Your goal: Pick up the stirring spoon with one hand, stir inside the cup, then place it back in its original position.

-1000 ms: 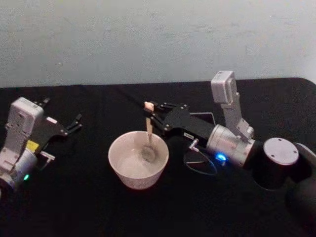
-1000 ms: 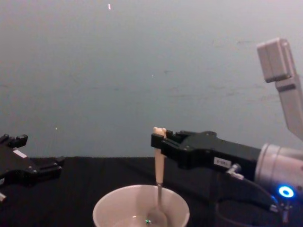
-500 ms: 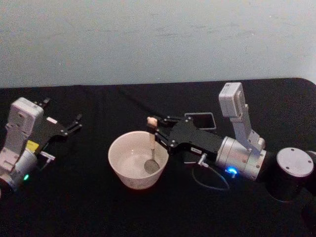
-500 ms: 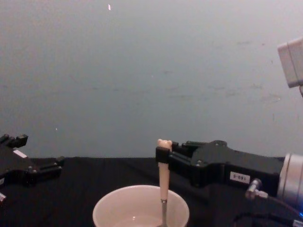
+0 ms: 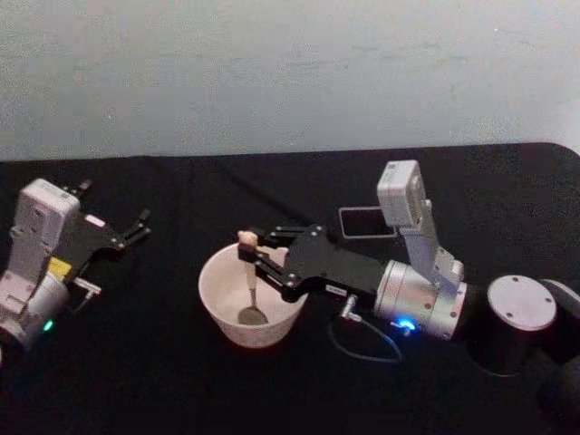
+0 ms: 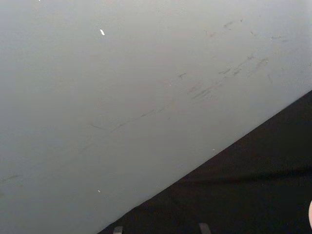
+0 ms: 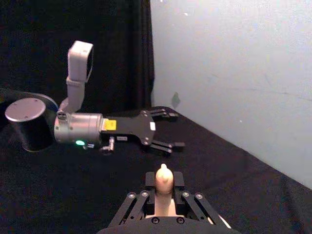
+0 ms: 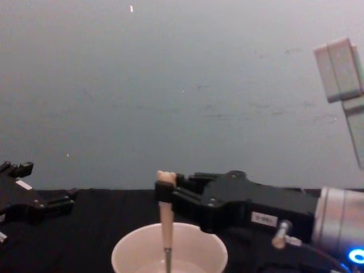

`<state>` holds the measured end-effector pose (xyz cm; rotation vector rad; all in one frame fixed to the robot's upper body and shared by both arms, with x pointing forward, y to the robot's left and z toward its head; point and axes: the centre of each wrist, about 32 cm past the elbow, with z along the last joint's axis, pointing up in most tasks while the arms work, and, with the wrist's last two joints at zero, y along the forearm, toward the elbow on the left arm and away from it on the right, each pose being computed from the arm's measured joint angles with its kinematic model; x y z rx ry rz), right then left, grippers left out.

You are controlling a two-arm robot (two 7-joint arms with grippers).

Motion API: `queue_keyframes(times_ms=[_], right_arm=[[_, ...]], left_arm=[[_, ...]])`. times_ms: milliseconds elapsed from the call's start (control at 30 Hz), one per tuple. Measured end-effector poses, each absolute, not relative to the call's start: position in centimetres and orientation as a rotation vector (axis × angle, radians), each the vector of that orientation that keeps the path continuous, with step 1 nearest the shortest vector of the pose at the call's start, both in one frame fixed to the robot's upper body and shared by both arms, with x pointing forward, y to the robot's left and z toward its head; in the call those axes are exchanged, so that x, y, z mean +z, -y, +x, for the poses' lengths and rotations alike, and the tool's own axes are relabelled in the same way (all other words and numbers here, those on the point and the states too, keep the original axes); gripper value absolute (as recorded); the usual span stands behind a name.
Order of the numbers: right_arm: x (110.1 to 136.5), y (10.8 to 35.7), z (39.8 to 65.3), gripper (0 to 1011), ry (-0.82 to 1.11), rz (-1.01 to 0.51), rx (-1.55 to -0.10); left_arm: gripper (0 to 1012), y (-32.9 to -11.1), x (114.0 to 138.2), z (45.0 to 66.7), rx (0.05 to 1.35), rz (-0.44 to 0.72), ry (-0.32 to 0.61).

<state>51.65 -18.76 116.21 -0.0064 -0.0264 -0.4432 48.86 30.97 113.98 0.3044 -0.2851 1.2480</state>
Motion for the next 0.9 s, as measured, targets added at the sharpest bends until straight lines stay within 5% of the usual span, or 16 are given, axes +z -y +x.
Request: queue_keyframes(times_ms=[500,900], right_arm=[[116.3,16.9,53.8,211,0.018,0.007,-0.493],[116.5,18.6,54.7,211,0.035,0.002,-0.614]], left_arm=[[1001,-31.0,114.0,48.9,1.248,0.304,0.285],[1001,-31.0,114.0,48.9,1.248,0.304,0.285]])
